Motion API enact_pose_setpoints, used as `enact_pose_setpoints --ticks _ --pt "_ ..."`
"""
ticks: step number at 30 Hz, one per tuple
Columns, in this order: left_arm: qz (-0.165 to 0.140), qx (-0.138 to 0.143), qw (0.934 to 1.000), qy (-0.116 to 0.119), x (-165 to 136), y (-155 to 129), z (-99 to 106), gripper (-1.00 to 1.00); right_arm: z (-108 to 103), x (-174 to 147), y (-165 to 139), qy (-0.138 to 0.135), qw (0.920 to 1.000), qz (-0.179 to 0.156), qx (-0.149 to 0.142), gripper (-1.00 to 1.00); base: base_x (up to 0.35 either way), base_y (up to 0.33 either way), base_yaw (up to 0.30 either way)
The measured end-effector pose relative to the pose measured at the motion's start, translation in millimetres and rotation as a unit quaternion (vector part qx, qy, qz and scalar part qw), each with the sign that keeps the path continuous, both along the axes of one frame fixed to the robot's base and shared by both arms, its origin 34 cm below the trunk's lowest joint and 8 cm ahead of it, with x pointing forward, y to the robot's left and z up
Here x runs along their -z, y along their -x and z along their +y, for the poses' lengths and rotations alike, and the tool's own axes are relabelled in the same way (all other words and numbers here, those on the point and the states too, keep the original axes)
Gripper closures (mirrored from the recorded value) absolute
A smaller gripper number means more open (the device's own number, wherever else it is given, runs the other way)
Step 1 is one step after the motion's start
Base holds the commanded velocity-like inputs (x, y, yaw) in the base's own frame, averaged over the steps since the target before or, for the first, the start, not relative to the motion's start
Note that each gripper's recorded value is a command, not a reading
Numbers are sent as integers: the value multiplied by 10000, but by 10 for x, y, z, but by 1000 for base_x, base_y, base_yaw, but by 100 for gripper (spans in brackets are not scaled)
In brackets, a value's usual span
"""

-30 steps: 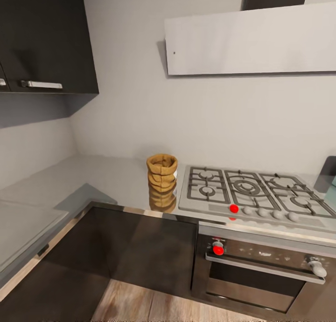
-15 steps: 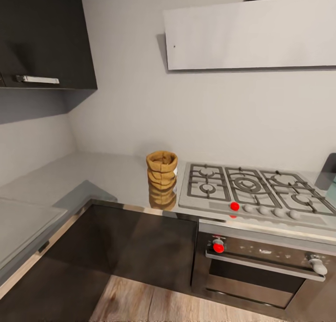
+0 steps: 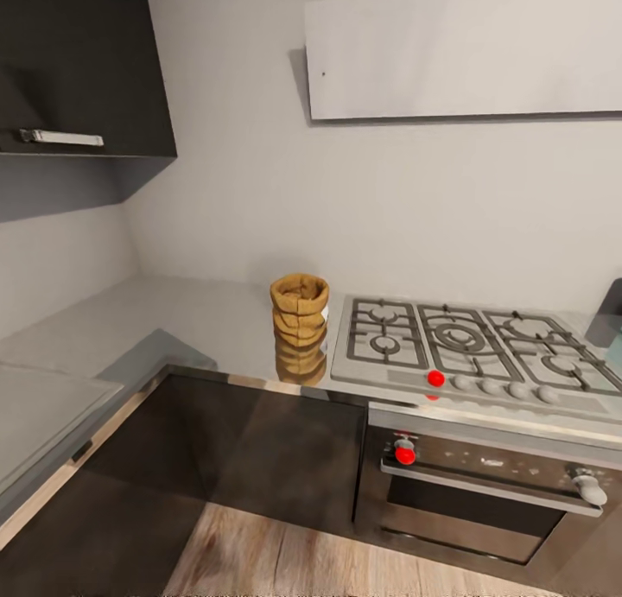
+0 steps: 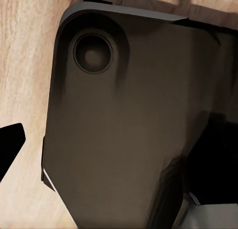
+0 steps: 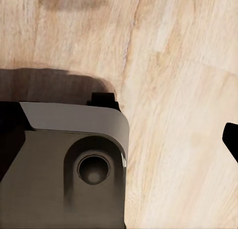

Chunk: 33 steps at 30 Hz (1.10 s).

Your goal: In the kitchen, take the popcorn bag from the countertop, put it into the microwave, and heat it until the popcorn is cooked so the cooked popcorn ends up inside the bag.

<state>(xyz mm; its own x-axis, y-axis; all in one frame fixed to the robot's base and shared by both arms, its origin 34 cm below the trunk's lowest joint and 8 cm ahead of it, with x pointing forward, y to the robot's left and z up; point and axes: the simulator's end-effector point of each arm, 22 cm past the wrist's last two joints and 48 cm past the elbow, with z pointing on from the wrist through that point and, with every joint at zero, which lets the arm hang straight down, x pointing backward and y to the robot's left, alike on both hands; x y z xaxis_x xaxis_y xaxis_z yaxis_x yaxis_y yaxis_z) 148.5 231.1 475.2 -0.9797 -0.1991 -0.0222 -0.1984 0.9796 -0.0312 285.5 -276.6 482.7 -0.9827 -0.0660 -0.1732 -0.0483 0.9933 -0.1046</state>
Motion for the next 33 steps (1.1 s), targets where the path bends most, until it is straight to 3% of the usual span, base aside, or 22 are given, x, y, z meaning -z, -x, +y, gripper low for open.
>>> enact_pose_setpoints --ticks 33 --pt "132 -6 9999 0 1 101 0 -100 32 39 105 -30 9999 142 -2 -100 0 0 0"
